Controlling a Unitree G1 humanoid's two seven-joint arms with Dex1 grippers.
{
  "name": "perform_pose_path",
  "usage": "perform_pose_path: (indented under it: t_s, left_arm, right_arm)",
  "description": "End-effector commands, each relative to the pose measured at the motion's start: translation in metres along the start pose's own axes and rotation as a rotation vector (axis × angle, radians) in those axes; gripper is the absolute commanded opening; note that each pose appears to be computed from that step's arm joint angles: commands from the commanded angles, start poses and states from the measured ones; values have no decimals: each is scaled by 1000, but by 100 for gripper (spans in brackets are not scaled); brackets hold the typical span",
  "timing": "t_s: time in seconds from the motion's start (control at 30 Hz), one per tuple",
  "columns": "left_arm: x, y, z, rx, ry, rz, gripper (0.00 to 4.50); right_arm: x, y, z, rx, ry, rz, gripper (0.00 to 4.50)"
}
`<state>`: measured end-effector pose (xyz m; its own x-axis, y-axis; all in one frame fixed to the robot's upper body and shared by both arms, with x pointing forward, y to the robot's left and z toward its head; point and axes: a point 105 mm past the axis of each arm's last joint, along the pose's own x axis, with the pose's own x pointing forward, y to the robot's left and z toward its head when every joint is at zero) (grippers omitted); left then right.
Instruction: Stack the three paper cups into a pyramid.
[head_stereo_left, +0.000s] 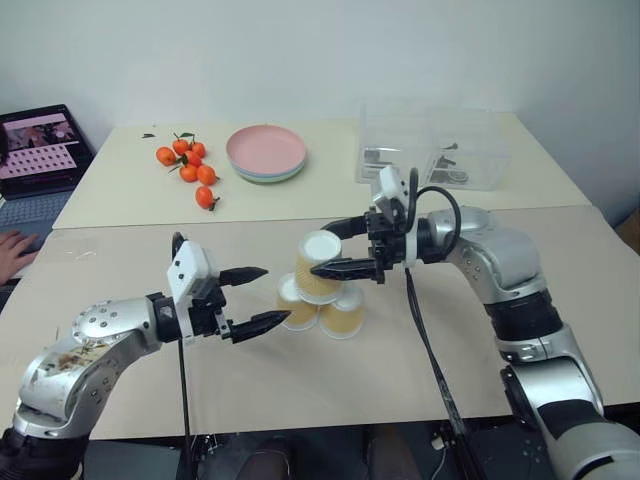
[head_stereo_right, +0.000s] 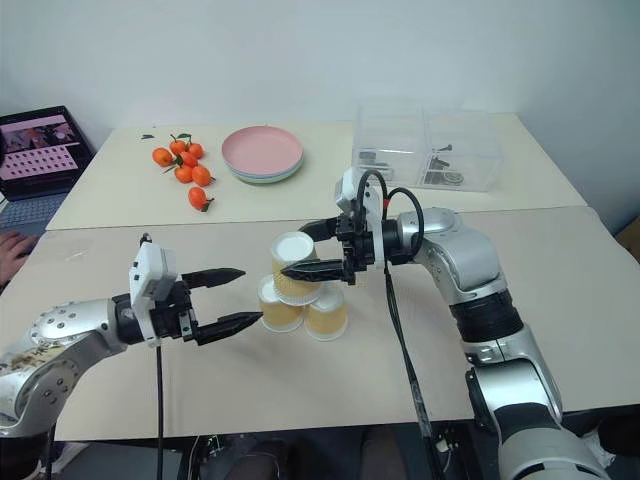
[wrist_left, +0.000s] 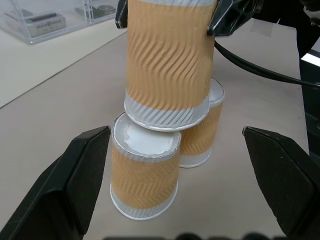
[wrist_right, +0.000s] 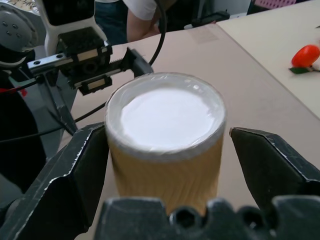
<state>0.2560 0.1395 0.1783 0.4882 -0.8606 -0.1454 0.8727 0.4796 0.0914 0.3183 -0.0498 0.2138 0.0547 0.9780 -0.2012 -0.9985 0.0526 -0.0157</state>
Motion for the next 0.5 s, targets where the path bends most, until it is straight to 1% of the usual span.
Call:
perform_pose_path:
  t_s: [0.03,0.1,0.23,0.33,0.4,0.5]
  left_arm:
    - [-2,3,14,16,-50,9,450]
    - [-5,7,18,-4,-76,22,450]
    - [-11,14,27,-50,-120,47,450]
    - [-18,25,31,-98,-158,84,450]
    - [-26,34,36,-114,-187,126,450]
    - [-43,53,36,-149,-230,273,450]
  right_arm:
    - [-16,16,17,3,-56,91,445]
    - [-30,26,21,39,-82,154,445]
    - [-47,31,27,97,-130,180,445]
    - [-54,24,28,127,-158,129,445]
    - [-59,21,24,113,-150,99,445]
    - [-73,12,15,118,-148,-4,445]
